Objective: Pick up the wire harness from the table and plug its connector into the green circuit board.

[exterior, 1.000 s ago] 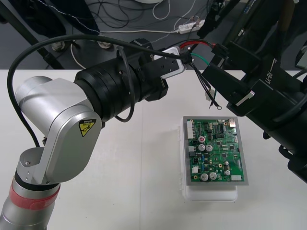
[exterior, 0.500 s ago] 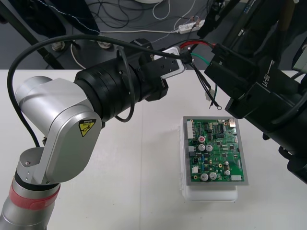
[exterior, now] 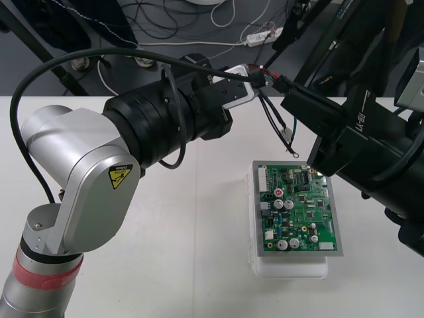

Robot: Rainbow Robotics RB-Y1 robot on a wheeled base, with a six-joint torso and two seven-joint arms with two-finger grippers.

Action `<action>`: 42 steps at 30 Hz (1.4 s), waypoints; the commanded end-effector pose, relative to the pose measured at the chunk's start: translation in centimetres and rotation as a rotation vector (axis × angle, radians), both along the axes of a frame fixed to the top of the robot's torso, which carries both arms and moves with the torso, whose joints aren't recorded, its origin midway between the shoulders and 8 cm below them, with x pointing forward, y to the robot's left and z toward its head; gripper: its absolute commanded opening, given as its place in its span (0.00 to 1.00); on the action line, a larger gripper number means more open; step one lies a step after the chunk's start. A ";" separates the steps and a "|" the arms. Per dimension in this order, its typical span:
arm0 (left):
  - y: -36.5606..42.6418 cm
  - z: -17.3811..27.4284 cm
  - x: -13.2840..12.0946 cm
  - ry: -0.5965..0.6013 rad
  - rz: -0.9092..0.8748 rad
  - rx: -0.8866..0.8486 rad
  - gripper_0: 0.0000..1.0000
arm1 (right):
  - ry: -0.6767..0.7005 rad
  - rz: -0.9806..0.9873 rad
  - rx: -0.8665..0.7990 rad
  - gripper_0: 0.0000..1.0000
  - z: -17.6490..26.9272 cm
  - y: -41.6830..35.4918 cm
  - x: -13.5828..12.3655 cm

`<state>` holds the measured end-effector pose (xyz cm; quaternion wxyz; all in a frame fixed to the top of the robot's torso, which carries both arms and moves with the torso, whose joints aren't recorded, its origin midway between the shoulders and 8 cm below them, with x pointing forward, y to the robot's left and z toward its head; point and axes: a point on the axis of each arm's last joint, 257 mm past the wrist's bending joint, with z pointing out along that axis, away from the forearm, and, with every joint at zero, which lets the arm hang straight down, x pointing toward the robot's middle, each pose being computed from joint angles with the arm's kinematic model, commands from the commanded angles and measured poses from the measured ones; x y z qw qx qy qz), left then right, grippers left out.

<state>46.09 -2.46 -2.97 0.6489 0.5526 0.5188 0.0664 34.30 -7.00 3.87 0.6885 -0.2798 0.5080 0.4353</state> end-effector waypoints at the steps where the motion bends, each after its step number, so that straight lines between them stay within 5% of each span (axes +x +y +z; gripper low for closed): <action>1: -2.4 3.9 -1.5 -0.062 -0.054 -0.100 0.00 | 0.009 0.030 0.038 0.00 1.5 0.1 -0.4; 6: -2.4 4.0 -1.5 -0.060 -0.053 -0.104 0.00 | 0.013 0.037 0.036 0.00 1.4 0.2 -0.5; 7: -2.4 3.9 -1.5 -0.060 -0.054 -0.102 0.08 | 0.014 0.039 0.035 0.00 1.4 0.2 -0.6; 9: -2.4 4.0 -1.5 -0.057 -0.053 -0.106 0.73 | 0.015 0.040 0.035 0.00 1.4 0.2 -0.6; 11: -2.4 4.0 -1.5 -0.054 -0.055 -0.111 1.00 | 0.016 0.042 0.033 0.00 1.3 0.2 -0.6; 24: 0.2 4.2 -1.1 -0.069 -0.038 -0.083 1.00 | 0.021 0.043 0.026 0.00 1.3 0.0 -0.6; 42: 7.5 4.0 -2.5 0.140 -0.135 -0.112 1.00 | 0.023 0.034 -0.035 0.00 0.7 -1.9 -0.8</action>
